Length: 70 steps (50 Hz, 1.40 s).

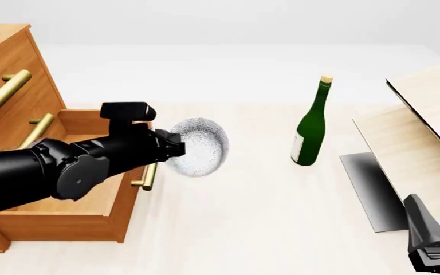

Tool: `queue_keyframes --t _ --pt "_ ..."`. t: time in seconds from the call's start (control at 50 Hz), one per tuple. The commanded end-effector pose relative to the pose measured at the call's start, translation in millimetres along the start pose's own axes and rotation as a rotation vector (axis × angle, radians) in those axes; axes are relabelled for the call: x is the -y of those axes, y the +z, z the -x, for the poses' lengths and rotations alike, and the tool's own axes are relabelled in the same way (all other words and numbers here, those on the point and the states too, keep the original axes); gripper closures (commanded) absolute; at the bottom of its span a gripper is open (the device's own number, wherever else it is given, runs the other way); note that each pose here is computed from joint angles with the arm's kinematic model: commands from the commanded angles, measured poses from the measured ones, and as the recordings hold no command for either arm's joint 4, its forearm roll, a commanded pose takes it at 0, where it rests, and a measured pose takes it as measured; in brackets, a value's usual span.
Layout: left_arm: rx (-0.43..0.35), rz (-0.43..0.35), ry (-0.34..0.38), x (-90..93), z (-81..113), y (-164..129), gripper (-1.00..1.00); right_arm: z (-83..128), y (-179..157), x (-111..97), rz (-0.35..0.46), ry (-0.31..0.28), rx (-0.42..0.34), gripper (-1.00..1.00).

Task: Put the bowl in the bottom drawer of the cabinet and close it.

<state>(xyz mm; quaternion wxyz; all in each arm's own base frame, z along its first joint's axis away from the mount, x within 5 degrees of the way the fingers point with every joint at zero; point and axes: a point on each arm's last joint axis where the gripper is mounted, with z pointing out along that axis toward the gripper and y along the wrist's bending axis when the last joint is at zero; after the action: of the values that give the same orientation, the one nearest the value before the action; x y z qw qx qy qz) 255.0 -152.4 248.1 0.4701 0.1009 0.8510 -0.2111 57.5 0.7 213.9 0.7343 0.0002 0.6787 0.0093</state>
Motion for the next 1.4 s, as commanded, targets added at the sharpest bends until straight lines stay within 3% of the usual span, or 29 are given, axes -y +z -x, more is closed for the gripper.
queue_keyframes --t 0.02,1.04,1.4 --pt "0.038 0.006 -0.014 -2.8 8.3 -19 1.0 0 0 0 0.0 0.0 0.0 -1.0" --pt "0.148 0.12 -0.011 -31.2 26.4 -95 1.0 0 0 0 0.0 0.0 0.0 -1.0" --pt "0.186 0.207 -0.022 -49.9 25.9 -115 1.0 0 0 0 0.0 0.0 0.0 -1.0"
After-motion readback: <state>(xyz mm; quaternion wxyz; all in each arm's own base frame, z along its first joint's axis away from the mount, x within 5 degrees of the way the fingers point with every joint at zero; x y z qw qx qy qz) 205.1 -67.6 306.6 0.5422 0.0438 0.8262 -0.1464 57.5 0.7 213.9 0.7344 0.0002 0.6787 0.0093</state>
